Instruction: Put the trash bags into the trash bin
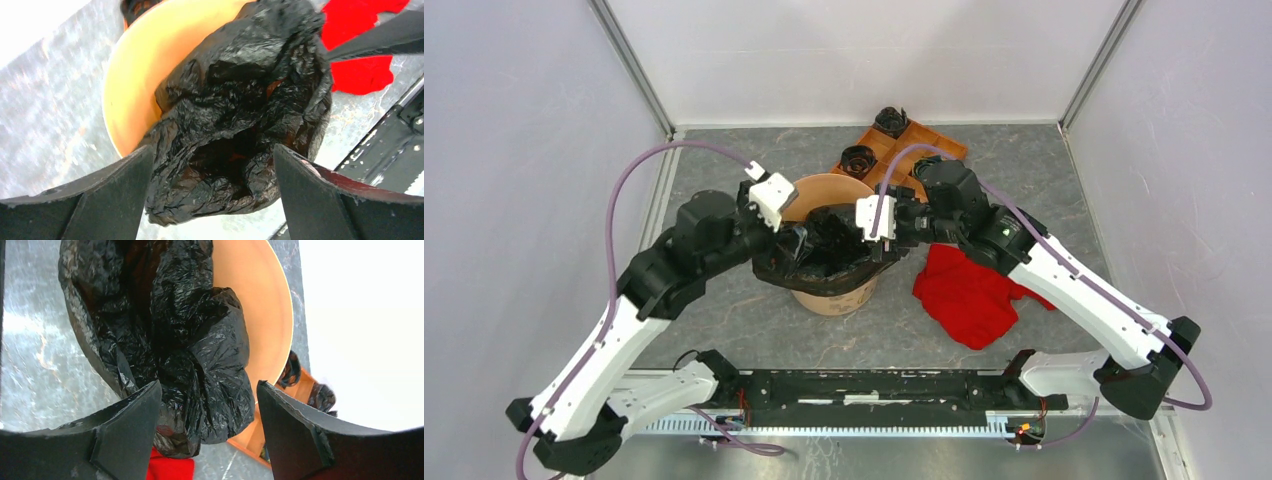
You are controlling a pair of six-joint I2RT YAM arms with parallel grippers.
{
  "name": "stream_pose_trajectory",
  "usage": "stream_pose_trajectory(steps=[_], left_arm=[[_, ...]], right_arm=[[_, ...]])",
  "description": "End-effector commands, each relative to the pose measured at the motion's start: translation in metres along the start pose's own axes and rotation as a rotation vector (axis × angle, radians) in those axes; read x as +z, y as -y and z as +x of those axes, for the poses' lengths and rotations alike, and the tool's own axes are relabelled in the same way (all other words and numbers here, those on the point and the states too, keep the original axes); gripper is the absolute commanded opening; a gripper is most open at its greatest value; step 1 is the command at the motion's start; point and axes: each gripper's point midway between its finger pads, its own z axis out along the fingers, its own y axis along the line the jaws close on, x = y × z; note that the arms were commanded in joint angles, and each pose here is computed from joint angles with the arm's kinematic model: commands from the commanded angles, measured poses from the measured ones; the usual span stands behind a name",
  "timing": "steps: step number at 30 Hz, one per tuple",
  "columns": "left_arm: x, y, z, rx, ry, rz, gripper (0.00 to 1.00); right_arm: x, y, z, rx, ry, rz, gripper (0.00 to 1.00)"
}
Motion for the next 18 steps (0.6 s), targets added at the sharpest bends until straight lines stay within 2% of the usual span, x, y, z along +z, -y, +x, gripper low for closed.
stream_pose_trajectory(steps=[1, 3, 5, 8, 10, 13, 14, 15, 16, 18], left_arm=[[-0.020, 0.010, -0.061, 0.378, 0.355, 0.072, 0.96], [-0.011, 0.013, -0.060, 0.438, 0.353, 0.095, 0.96], [0.000, 0.016, -0.050, 0.472, 0.287, 0.132, 0.94], [0.014, 0.018, -0.036, 0.485, 0.215, 0.164, 0.90], [0.019, 0.020, -0.033, 0.474, 0.224, 0.171, 0.88], [0.025, 0.023, -0.030, 0.431, 0.251, 0.176, 0.91], [0.028, 0.023, -0.028, 0.417, 0.249, 0.177, 0.92], [0.031, 0.024, -0.024, 0.404, 0.243, 0.179, 0.93], [0.032, 0.024, -0.022, 0.396, 0.239, 0.178, 0.94], [0.036, 0.023, -0.016, 0.378, 0.216, 0.174, 0.94]], right_arm=[[0.004, 0.001, -0.014, -0.264, 0.069, -0.042, 0.76], [0.009, -0.008, -0.008, -0.338, 0.068, -0.104, 0.72], [0.014, -0.013, -0.002, -0.404, 0.060, -0.133, 0.72], [0.021, -0.011, 0.008, -0.414, 0.025, -0.135, 0.72], [0.027, -0.011, 0.013, -0.417, -0.001, -0.158, 0.65], [0.036, -0.004, 0.018, -0.395, -0.037, -0.157, 0.50], [0.039, -0.003, 0.018, -0.383, -0.042, -0.165, 0.39], [0.041, -0.003, 0.016, -0.365, -0.042, -0.169, 0.23], [0.042, -0.001, 0.015, -0.348, -0.044, -0.162, 0.13], [0.041, 0.000, 0.016, -0.316, -0.036, -0.133, 0.04]])
